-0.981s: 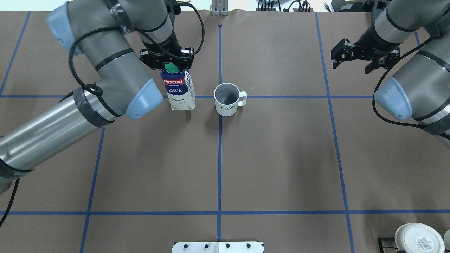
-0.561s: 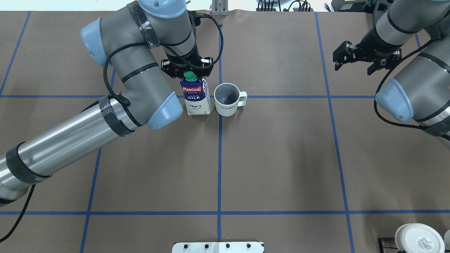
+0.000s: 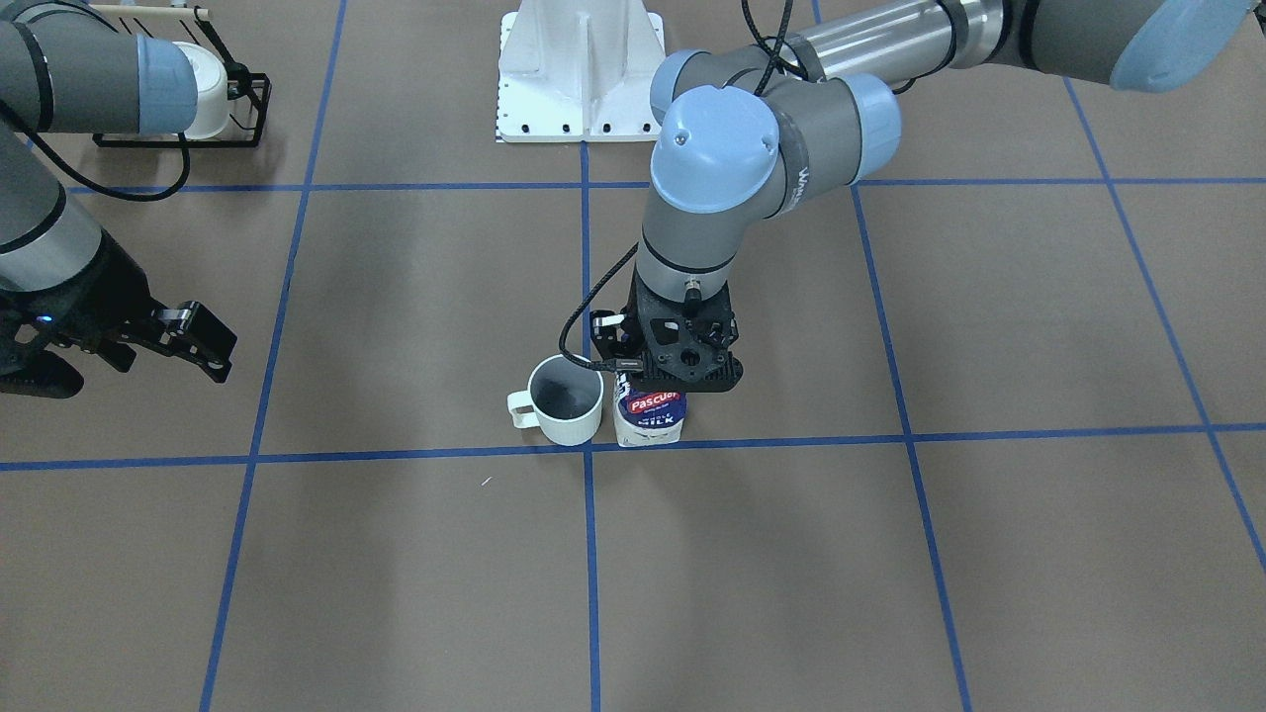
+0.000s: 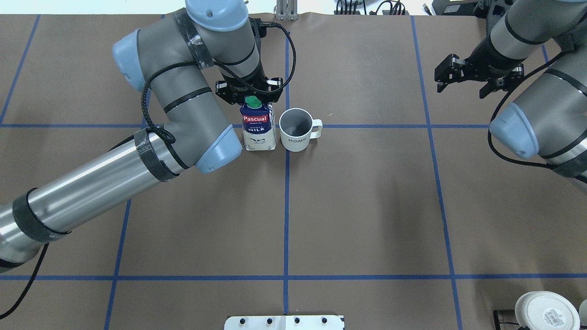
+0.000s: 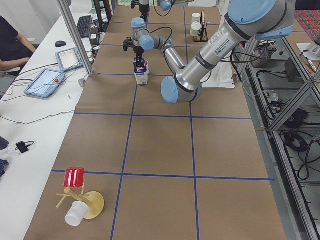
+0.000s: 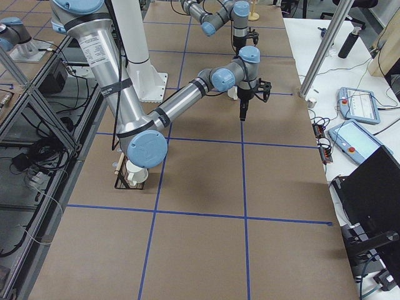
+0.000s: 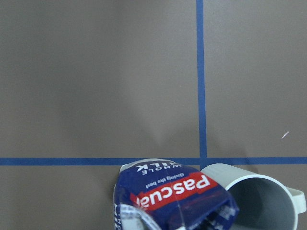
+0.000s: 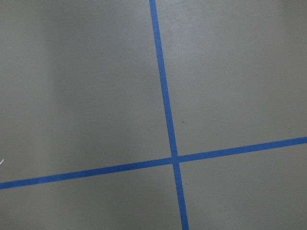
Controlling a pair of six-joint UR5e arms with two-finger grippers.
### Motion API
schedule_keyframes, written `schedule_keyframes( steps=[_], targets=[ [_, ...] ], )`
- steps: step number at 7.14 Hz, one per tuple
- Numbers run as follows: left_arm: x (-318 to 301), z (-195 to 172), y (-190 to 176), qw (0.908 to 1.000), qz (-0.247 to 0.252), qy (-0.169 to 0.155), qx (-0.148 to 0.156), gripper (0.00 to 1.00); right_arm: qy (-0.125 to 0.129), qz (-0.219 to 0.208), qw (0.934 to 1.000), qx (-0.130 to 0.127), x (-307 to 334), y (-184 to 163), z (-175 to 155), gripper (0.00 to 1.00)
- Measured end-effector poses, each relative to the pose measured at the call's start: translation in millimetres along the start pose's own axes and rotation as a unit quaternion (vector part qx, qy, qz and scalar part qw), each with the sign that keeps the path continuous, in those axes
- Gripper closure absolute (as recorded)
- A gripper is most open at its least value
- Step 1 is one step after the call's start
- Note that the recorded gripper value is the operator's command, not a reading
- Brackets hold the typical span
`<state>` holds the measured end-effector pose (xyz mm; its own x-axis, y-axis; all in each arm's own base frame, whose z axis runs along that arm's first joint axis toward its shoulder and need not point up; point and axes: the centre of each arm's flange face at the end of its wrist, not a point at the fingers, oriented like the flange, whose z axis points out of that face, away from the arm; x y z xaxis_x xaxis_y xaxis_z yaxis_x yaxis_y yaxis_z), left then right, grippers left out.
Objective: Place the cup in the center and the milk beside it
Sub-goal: 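Lower the milk carton beside the mug with the left gripper, then open the left gripper and lift it away from the carton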
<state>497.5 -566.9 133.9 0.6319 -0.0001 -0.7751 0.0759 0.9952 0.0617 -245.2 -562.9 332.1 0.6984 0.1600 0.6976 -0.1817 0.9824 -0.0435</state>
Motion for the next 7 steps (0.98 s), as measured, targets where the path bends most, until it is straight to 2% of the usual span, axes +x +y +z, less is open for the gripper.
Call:
schedule_keyframes(
  steps=[3, 7],
  targets=[
    [-1.5, -8.8, 2.7, 1.0, 0.002, 0.003, 0.005, 0.02, -0.001, -0.001, 1.0, 0.001, -0.3, 0.2, -1.8, 0.0],
    [-38.9, -83.2, 5.9, 0.9996, -0.015, -0.011, 0.023, 0.02, 0.024, 0.01, 0.9996, 0.014, 18.5, -2.2, 8.7, 0.0]
  ],
)
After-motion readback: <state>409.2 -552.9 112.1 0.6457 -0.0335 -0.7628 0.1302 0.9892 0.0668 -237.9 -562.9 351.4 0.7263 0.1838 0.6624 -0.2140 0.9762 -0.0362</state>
